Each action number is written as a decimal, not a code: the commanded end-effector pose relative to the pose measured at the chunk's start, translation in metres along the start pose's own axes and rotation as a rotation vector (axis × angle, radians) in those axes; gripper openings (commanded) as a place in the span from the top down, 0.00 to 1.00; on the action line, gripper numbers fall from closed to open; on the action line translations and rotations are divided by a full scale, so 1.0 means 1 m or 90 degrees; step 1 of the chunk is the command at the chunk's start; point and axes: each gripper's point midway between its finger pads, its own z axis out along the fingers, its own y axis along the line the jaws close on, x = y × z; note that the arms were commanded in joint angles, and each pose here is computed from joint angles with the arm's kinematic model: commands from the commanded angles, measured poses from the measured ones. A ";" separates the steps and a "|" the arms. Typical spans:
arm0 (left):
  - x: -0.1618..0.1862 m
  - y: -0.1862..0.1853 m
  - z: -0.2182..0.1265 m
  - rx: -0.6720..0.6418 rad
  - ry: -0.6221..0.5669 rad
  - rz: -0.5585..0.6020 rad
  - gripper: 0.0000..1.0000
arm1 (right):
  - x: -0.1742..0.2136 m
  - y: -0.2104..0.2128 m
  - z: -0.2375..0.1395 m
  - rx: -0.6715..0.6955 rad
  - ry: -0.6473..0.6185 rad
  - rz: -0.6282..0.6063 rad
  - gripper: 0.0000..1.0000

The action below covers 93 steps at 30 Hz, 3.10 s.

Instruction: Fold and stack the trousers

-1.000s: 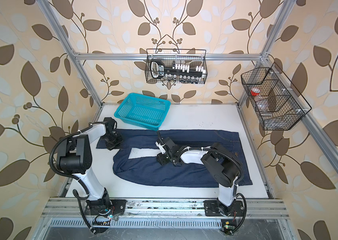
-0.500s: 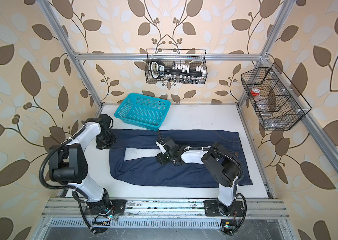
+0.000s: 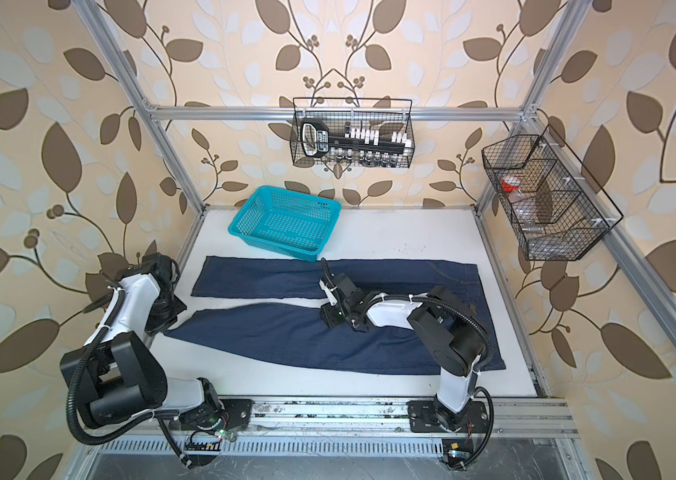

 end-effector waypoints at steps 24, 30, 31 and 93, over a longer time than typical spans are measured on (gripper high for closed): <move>0.036 -0.093 -0.017 0.202 0.103 0.032 0.35 | -0.004 -0.075 -0.142 0.038 -0.118 0.172 0.39; 0.074 -0.149 -0.011 0.225 0.130 0.103 0.37 | 0.040 -0.142 -0.167 0.125 -0.117 0.330 0.38; 0.078 -0.153 -0.007 0.222 0.134 0.106 0.37 | 0.047 -0.148 -0.168 0.129 -0.118 0.352 0.38; -0.004 -0.272 -0.034 0.439 0.087 0.079 0.36 | 0.033 -0.262 -0.144 0.285 -0.043 0.454 0.40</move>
